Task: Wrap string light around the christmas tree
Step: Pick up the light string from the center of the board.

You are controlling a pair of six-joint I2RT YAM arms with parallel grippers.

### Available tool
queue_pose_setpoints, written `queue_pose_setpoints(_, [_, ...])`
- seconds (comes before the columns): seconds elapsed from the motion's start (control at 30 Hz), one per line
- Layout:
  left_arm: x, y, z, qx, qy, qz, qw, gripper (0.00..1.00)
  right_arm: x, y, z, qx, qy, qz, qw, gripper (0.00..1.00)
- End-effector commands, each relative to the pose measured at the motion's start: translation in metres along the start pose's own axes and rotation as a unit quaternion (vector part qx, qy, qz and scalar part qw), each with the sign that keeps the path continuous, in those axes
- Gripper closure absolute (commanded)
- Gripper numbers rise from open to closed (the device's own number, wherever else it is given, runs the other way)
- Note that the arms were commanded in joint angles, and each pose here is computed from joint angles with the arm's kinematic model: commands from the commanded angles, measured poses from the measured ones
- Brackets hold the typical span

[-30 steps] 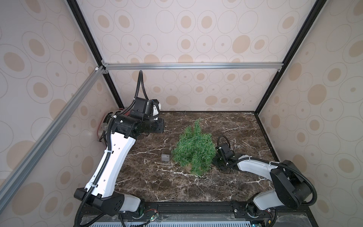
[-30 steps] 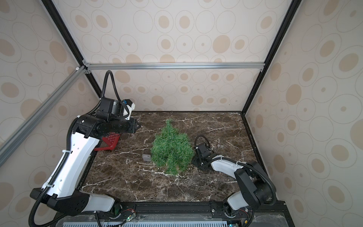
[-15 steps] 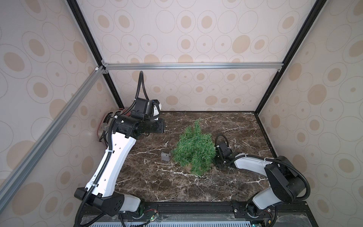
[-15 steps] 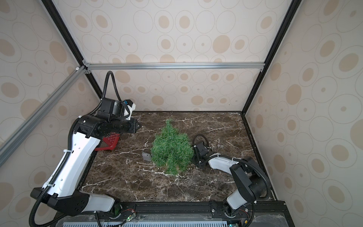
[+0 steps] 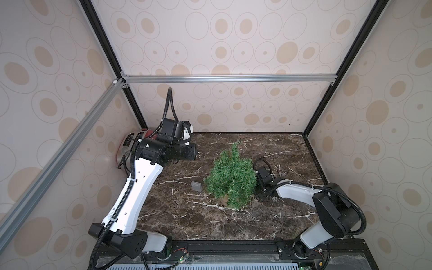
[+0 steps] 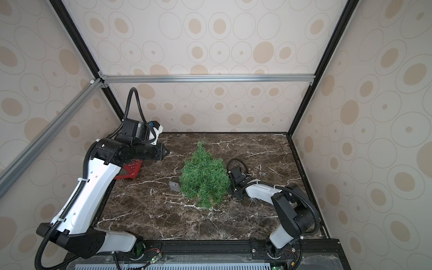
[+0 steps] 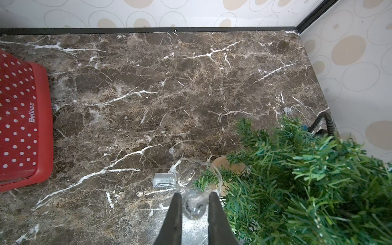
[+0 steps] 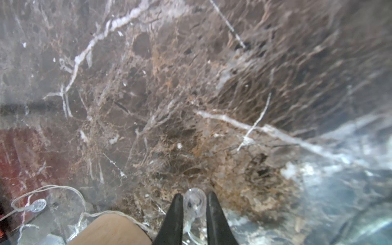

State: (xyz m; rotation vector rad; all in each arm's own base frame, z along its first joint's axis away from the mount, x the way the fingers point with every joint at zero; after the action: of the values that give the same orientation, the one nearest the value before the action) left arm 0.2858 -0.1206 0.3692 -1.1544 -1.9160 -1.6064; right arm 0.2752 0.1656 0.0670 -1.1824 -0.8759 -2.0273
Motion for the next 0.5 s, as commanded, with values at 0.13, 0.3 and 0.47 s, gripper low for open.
queue_pose_setpoints(0.13, [0.008, -0.011, -0.003, 0.01, -0.024, 0.002, 1.0, 0.98, -0.008, -0.007, -0.026, -0.007, -0.088, 0.008, 0.996, 0.79])
queue_pose_setpoints(0.3, [0.003, -0.022, -0.001, 0.019, -0.028, 0.007, 0.999, 0.97, -0.014, -0.008, -0.025, -0.011, -0.092, 0.011, 0.996, 0.77])
queue_pose_setpoints(0.47, [0.005, -0.025, 0.0, 0.02, -0.027, 0.006, 0.999, 0.98, -0.015, -0.008, -0.026, -0.011, -0.095, 0.011, 0.995, 0.76])
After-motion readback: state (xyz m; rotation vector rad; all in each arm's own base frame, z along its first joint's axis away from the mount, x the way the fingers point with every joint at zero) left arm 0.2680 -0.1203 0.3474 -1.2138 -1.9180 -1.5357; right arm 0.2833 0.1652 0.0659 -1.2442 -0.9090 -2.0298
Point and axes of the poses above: each gripper's point midway between its finger pads, its own x axis back along the fingers, its own z axis along the line the jaws close on, y = z × x, the point moved 5 cm from there along x, back along the fingers, and after that the axes turned 3 degrees about x, right-handed, at the moved point
